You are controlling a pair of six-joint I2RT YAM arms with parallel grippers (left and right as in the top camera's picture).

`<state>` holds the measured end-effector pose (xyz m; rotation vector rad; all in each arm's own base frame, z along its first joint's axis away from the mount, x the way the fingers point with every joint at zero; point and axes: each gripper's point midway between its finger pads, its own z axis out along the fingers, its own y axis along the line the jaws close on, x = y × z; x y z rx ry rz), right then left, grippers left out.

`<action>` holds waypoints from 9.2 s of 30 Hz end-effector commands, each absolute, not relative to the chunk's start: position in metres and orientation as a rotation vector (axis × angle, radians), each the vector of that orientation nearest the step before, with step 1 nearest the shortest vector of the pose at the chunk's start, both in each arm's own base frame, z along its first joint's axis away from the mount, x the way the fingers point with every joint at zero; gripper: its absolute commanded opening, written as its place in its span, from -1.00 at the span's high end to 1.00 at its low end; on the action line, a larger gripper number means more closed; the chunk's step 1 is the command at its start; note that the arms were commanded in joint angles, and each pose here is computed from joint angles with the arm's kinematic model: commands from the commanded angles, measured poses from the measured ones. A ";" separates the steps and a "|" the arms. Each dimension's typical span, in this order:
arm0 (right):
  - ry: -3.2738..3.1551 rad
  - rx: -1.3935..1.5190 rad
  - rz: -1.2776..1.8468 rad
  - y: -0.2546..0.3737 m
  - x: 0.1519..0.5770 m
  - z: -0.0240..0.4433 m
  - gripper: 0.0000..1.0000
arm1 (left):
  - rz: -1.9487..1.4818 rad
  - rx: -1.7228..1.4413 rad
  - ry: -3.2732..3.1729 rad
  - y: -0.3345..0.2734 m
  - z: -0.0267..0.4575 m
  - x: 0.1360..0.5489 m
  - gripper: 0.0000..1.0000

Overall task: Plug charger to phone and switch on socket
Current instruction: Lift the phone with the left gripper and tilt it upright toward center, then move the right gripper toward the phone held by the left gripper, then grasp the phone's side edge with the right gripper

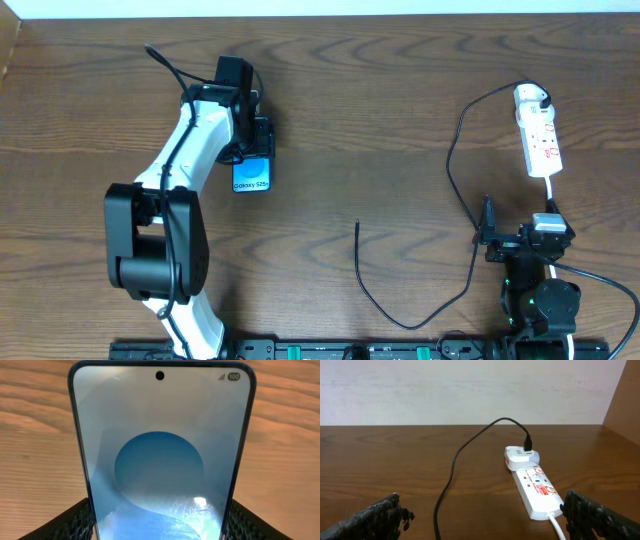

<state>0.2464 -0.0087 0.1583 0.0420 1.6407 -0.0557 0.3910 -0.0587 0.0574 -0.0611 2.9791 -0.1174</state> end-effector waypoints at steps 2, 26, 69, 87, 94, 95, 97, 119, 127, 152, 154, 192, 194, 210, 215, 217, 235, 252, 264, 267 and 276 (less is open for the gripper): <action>1.637 0.035 -0.061 -0.008 0.246 0.159 -0.98 | -0.539 -0.004 2.922 -0.106 0.087 0.388 0.85; 1.636 0.035 -0.061 -0.008 0.246 0.159 -0.98 | -2.046 -1.250 2.799 -0.210 0.197 0.355 0.85; 1.636 0.035 -0.061 -0.008 0.246 0.159 -0.99 | -2.288 -1.654 2.752 -0.215 0.224 0.347 0.85; 1.636 0.035 -0.061 -0.008 0.246 0.159 -0.99 | -2.288 -1.653 2.753 -0.215 0.224 0.347 0.87; 1.636 0.035 -0.061 -0.008 0.246 0.159 -0.99 | -2.290 -1.641 2.753 -0.215 0.224 0.347 0.85; 1.636 0.035 -0.061 -0.008 0.246 0.159 -0.98 | -2.291 -1.630 2.753 -0.215 0.224 0.347 0.85; 1.636 0.035 -0.061 -0.008 0.246 0.159 -0.98 | -2.294 -1.601 2.754 -0.215 0.224 0.347 0.85; 1.636 0.035 -0.061 -0.008 0.246 0.159 -0.99 | -1.807 -1.098 2.773 -0.201 0.176 0.377 0.86; 1.636 0.035 -0.061 -0.008 0.246 0.159 -0.99 | -1.731 -0.869 2.716 -0.199 0.174 0.394 0.85; 1.392 0.005 -0.018 0.000 0.241 0.227 -0.99 | -1.683 -0.798 2.657 -0.197 0.175 0.410 0.85; 1.388 0.008 -0.019 -0.001 0.239 0.233 -0.99 | -1.683 -0.798 2.657 -0.197 0.175 0.410 0.85; 1.873 -0.151 1.265 0.154 0.398 0.265 -0.99 | -1.677 -0.815 2.658 -0.197 0.174 0.411 0.85; 1.907 -0.131 1.300 0.162 0.400 0.253 -0.99 | -1.641 -0.884 2.659 -0.194 0.170 0.413 0.86; 2.024 -0.212 1.330 0.229 0.388 0.210 -0.99 | -1.495 -1.098 2.649 -0.187 0.156 0.421 0.86; 2.112 -0.155 1.262 0.237 0.385 0.190 -0.99 | -1.506 -1.202 2.659 -0.198 0.156 0.417 0.85; 2.140 -0.143 1.235 0.238 0.384 0.183 -0.98 | -1.508 -1.214 2.666 -0.202 0.155 0.415 0.85; 2.243 -0.113 1.073 0.244 0.377 0.155 -0.97 | -1.480 -1.297 2.717 -0.231 0.152 0.401 0.85; 2.267 -0.076 0.997 0.238 0.380 0.147 -0.56 | -1.484 -1.306 2.755 -0.248 0.152 0.390 0.86; 2.282 -0.077 0.990 0.240 0.377 0.144 -0.40 | -1.485 -1.372 2.745 -0.248 0.152 0.390 0.85; 2.280 -0.093 0.981 0.242 0.376 0.144 -0.33 | -1.484 -1.374 2.746 -0.249 0.152 0.390 0.86; 2.277 -0.132 0.941 0.250 0.373 0.142 -0.18 | -1.400 -1.378 2.732 -0.248 0.145 0.392 0.85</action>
